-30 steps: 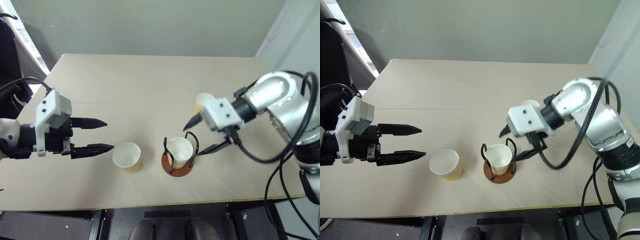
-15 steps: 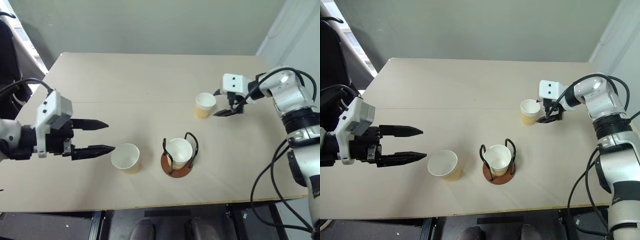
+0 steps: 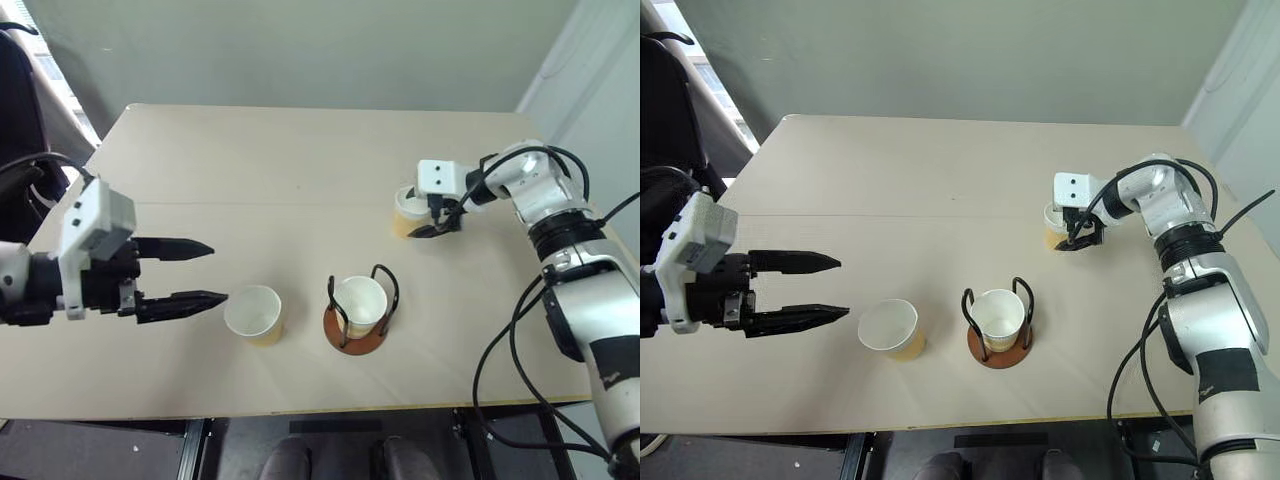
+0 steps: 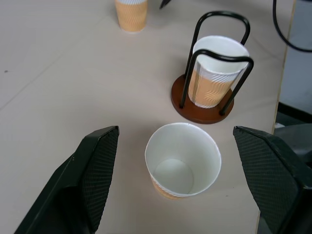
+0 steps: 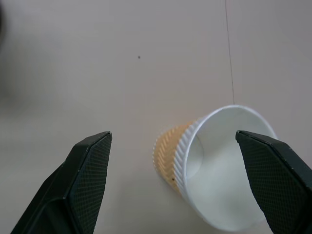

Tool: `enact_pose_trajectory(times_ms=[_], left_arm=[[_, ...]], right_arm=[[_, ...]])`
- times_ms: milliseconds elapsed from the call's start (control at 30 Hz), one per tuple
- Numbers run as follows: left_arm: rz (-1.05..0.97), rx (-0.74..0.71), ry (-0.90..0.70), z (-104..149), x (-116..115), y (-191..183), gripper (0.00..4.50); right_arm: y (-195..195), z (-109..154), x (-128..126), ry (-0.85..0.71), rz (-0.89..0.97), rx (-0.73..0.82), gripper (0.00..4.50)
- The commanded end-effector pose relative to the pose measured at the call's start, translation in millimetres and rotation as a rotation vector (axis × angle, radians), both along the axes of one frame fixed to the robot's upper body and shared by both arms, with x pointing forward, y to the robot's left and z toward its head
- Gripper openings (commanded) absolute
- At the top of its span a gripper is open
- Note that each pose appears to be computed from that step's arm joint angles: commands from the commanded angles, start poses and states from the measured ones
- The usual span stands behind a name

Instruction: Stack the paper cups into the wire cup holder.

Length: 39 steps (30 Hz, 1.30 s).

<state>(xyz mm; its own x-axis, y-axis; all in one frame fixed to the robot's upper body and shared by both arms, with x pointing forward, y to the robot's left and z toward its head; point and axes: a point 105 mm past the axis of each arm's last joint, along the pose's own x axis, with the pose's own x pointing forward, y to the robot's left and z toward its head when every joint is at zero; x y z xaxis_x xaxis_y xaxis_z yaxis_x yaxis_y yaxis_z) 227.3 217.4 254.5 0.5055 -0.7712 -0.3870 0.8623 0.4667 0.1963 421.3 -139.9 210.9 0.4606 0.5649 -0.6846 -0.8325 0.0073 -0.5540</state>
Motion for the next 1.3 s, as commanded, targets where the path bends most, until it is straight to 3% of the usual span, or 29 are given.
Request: enact_pose_trajectory(times_ms=[33,133,233,500,533,667,800,900,1033,1167,1300], left_arm=[[-0.002,-0.012,-0.05,12,-6,-2,4.02],[0.002,-0.019,-0.052,12,-7,-3,4.02],[0.008,-0.017,-0.047,11,-9,-2,4.02],[0.013,-0.02,-0.047,9,-8,-3,4.02],[0.013,-0.019,-0.047,9,-8,-3,4.02],[0.012,-0.015,-0.05,9,-6,-2,4.02],[0.008,-0.009,-0.052,10,-5,-2,4.02],[0.004,-0.005,-0.053,10,-4,-1,4.02],[-0.004,-0.004,-0.051,10,-2,-2,4.02],[-0.017,-0.005,-0.045,8,1,-4,4.02],[-0.024,-0.004,-0.045,7,3,-5,4.02]], right_arm=[[4,12,6,-0.065,-0.005,-0.007,4.11],[5,8,10,-0.075,-0.014,-0.023,4.11],[8,7,11,-0.08,-0.008,-0.025,3.22],[8,8,11,-0.096,0.007,-0.046,0.21],[7,8,11,-0.097,0.007,-0.047,0.03],[7,15,5,-0.068,0.033,-0.002,0.03],[3,37,-10,-0.054,0.109,0.02,0.03],[12,74,-42,-0.007,0.242,0.106,0.03],[36,113,-110,0.047,0.46,0.21,0.03],[59,110,-167,0.169,0.662,0.216,0.03],[68,97,-187,0.234,0.732,0.196,0.03]])
